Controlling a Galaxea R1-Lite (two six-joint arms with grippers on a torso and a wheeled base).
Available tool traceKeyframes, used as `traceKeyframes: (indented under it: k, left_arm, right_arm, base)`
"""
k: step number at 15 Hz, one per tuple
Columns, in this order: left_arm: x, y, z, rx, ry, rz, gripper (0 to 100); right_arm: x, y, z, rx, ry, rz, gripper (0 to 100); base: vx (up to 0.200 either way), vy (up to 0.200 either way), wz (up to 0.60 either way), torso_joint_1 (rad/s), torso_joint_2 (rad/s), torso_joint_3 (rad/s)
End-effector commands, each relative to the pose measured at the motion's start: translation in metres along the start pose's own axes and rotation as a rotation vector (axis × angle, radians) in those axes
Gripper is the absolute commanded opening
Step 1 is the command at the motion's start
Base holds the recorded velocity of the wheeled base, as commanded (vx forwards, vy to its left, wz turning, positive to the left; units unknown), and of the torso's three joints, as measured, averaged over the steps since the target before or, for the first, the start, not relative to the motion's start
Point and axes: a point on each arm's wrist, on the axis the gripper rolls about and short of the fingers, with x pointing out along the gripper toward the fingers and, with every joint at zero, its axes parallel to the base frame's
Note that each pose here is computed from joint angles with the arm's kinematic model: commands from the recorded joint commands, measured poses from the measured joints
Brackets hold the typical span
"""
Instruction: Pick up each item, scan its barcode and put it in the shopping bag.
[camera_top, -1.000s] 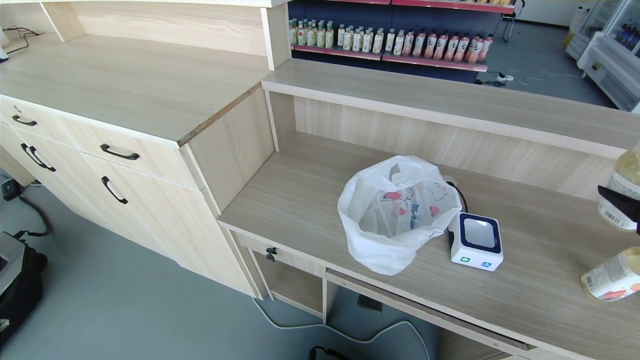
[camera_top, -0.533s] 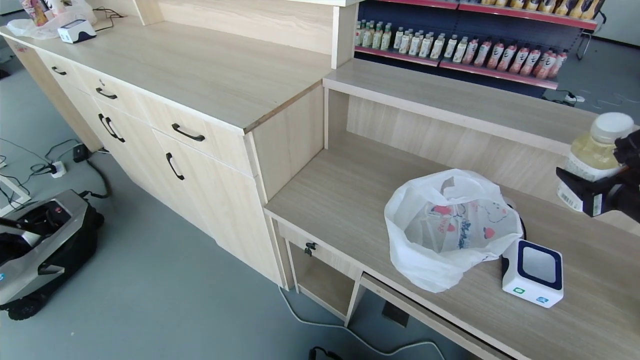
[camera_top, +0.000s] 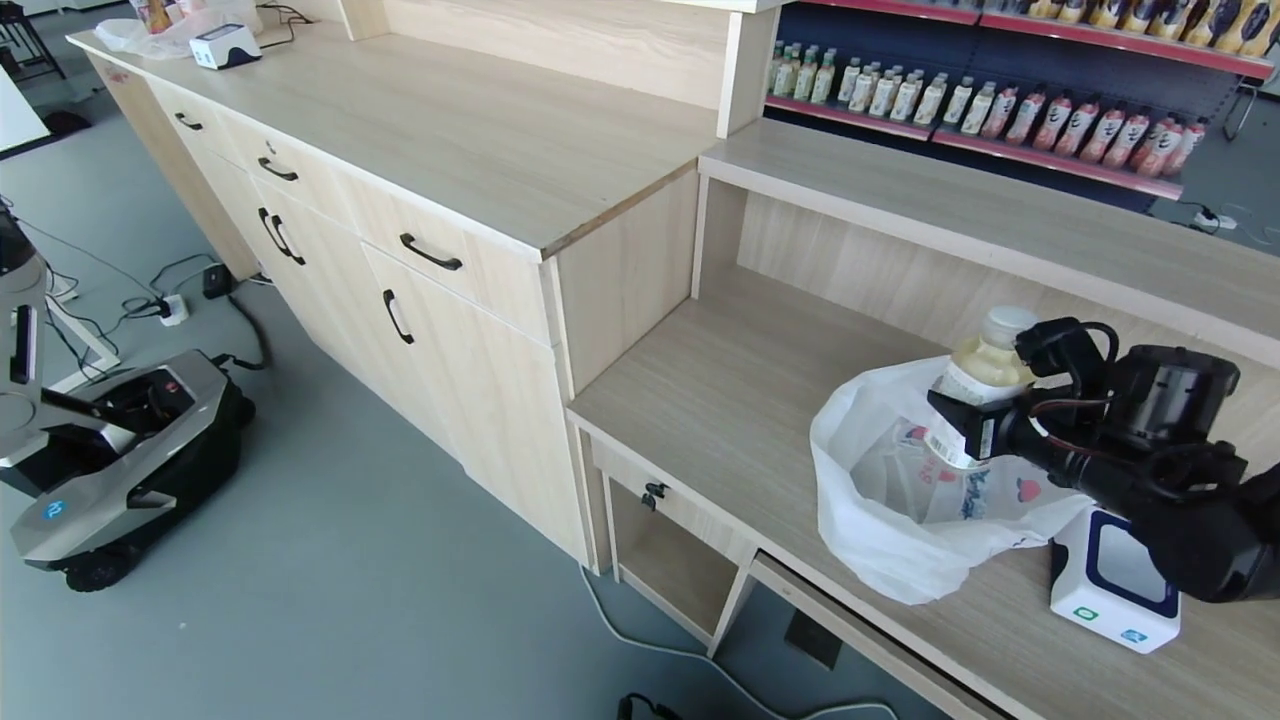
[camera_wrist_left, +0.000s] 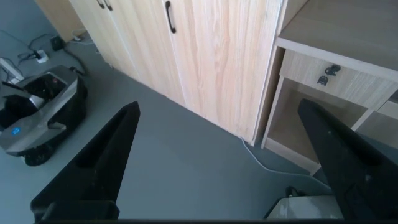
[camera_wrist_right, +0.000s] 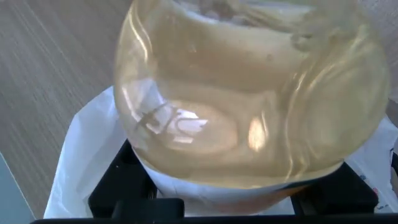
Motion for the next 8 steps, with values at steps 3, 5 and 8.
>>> traceKeyframes:
  k: [3,5,8]
  left_arm:
    - [0.0,0.0,0.0,0.0,0.0,0.0,100]
    - [0.0,0.0,0.0,0.0,0.0,0.0,100]
    - [0.0,0.0,0.0,0.0,0.0,0.0,100]
  right_arm:
    - [0.049,0.0,-0.042,0.024,0.0,-0.001,0]
    - [0.06,-0.002,-0.047,0.024,-0.012,-0.007,0]
    - [0.078,-0.003,-0.06,0.021,-0.03,-0.008,0]
  base:
    - [0.0,0.0,0.0,0.0,0.0,0.0]
    - [0.0,0.0,0.0,0.0,0.0,0.0]
    - [0.0,0.0,0.0,0.0,0.0,0.0]
